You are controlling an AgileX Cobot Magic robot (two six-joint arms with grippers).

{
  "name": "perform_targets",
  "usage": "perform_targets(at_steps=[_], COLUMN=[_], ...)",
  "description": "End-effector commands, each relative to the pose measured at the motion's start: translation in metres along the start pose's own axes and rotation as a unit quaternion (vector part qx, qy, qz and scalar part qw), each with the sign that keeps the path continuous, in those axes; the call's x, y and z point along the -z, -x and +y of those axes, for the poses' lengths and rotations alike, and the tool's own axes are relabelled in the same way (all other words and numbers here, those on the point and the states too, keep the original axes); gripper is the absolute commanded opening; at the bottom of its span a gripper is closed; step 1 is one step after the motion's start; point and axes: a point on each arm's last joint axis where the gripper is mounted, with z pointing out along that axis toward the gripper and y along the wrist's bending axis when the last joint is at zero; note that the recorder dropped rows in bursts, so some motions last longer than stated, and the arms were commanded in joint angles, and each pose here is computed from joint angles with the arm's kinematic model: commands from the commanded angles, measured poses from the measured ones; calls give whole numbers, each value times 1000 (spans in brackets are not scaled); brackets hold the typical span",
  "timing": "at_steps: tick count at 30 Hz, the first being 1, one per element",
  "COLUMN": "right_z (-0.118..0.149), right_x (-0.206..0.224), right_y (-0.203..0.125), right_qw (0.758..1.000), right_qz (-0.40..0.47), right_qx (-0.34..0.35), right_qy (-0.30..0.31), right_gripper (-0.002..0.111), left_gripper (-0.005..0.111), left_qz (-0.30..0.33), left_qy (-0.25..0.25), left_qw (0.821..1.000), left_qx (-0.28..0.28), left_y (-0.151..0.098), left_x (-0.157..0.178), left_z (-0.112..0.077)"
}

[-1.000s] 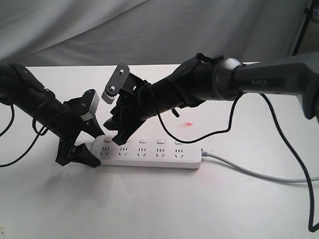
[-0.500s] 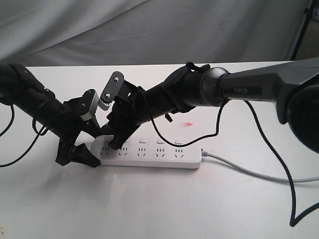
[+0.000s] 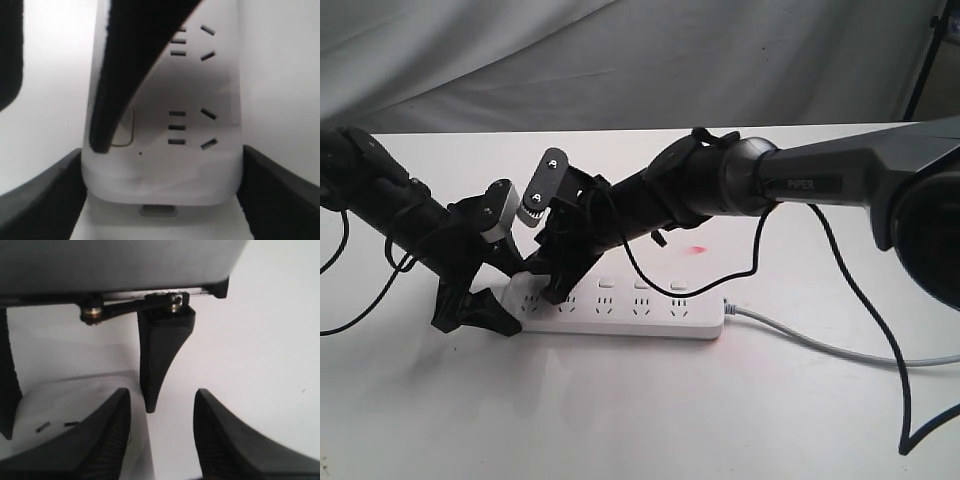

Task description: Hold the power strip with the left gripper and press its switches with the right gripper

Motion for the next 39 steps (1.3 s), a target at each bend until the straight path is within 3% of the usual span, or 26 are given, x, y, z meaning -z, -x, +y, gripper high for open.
perform_targets(at_steps=[1, 39], right_z=[4, 3], right_x=[-6, -12], right_y=[-2, -11], right_qw=[1000, 999], right_qz=[7, 25], right_qx=[13, 39], right_qy=[3, -2], right_gripper=[39, 39], left_gripper=[57, 57], left_qz=[-1, -1], left_qy=[3, 3], left_qw=[1000, 1000], left_qx=[-2, -2], left_y=[2, 2], left_x=[2, 2], left_z=[1, 1])
